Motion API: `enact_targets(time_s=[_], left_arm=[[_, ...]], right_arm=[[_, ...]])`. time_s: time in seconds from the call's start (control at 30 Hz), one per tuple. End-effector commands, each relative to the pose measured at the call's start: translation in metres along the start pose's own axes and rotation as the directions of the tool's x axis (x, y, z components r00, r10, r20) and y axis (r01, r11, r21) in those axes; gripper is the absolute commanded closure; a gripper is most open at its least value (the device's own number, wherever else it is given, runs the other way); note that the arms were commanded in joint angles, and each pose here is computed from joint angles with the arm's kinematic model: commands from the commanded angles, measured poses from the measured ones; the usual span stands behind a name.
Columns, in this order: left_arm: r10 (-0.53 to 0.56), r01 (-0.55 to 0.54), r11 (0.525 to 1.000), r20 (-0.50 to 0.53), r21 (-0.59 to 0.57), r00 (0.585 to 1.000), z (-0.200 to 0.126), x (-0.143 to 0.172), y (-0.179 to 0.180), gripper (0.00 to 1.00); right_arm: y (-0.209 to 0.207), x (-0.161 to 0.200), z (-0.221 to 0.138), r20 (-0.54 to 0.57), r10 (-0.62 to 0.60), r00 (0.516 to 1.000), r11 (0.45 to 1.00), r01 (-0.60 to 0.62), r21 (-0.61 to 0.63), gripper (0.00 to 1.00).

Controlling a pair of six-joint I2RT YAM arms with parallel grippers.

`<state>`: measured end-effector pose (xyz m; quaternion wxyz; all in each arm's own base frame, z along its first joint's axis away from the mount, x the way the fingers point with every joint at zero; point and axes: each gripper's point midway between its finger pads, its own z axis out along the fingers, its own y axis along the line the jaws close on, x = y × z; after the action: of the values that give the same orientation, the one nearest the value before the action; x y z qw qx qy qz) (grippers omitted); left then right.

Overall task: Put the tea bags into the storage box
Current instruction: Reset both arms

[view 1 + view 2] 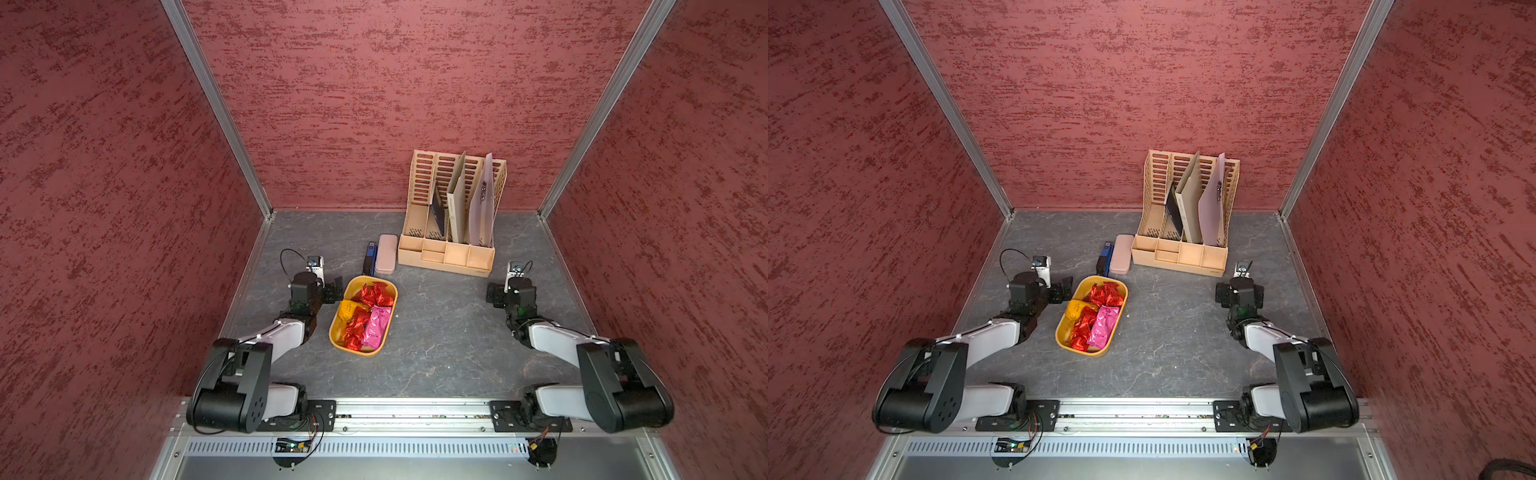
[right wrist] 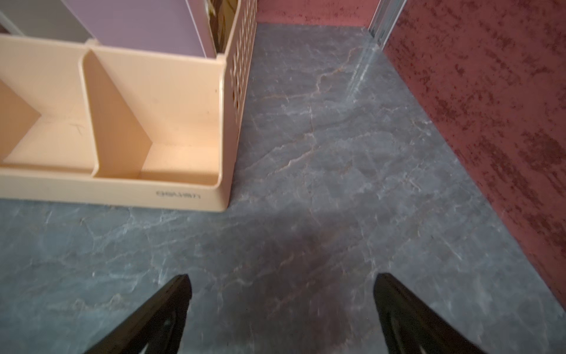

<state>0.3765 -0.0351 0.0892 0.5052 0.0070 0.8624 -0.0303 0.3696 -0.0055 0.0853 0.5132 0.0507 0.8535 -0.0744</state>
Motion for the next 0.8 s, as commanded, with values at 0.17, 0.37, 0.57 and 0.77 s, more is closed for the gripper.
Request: enact_targets(time_s=[0.17, 0.37, 0.57, 0.77], left_arm=[[-0.026, 0.05, 0.995, 0.255, -0.088, 0.967, 0.004, -0.045, 0.042, 0.0], [-0.056, 0.081, 0.993, 0.266, -0.083, 0.962, 0.006, -0.036, 0.048, 0.0], [-0.048, 0.073, 0.994, 0.265, -0.086, 0.963, 0.006, -0.035, 0.047, 0.0], [-0.052, 0.077, 0.993, 0.262, -0.084, 0.964, 0.006, -0.035, 0.047, 0.0]], right_arm=[[0.001, -0.044, 0.009, 0.259, 0.098, 0.961, 0.99, -0.068, -0.124, 0.02], [0.009, -0.043, 0.015, 0.227, 0.072, 0.971, 0.987, -0.037, -0.155, 0.02], [0.009, -0.044, 0.014, 0.237, 0.071, 0.969, 0.987, -0.034, -0.154, 0.02], [0.018, -0.043, 0.016, 0.216, 0.056, 0.975, 0.976, -0.007, -0.218, 0.02]])
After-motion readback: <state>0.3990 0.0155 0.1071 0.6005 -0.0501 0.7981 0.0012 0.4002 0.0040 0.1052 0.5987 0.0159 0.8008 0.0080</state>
